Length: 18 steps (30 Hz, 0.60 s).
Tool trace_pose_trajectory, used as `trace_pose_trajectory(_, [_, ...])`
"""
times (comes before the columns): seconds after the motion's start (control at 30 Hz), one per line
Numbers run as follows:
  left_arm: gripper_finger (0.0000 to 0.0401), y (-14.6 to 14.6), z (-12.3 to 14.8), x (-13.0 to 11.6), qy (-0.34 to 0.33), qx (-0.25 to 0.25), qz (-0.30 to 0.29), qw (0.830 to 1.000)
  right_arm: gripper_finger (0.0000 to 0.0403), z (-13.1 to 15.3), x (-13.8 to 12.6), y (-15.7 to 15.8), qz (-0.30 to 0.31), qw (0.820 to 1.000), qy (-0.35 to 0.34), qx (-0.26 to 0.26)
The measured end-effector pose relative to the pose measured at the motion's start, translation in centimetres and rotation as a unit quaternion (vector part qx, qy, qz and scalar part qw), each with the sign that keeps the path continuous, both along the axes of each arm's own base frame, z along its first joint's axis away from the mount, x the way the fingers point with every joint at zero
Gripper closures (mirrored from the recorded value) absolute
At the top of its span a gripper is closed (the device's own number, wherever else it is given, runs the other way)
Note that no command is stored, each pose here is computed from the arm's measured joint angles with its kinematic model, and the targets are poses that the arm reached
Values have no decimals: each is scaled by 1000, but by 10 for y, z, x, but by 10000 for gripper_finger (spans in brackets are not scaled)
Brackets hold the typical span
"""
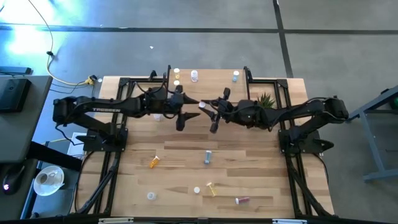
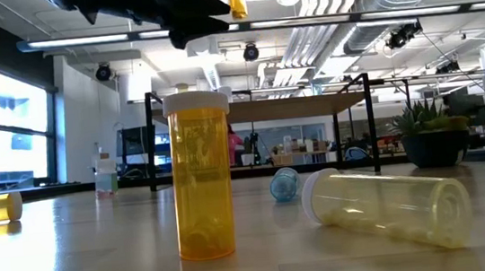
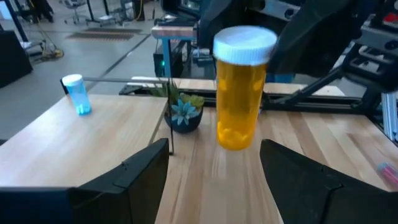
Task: Pick and place medicine bottles onto shelf by color
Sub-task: Put the bottom right orange pill bottle on the shelf
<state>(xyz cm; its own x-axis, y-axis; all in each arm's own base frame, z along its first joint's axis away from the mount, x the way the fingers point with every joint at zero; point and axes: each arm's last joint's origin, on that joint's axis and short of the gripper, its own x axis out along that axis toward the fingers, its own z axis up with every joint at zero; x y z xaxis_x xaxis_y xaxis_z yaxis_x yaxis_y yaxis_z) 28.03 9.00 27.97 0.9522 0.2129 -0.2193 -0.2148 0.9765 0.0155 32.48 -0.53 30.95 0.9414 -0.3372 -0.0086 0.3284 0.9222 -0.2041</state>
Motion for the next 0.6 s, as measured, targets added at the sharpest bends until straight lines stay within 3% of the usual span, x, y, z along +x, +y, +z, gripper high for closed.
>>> trace_pose_trajectory(0.43, [161,5,0,13,-59,17,10,998,294,4,0,-1,-1,1000,-20,-4])
trace_pose_trajectory(0.6, [183,5,0,13,-64,6,12,998,294,4,0,-1,-2,1000,-20,-4])
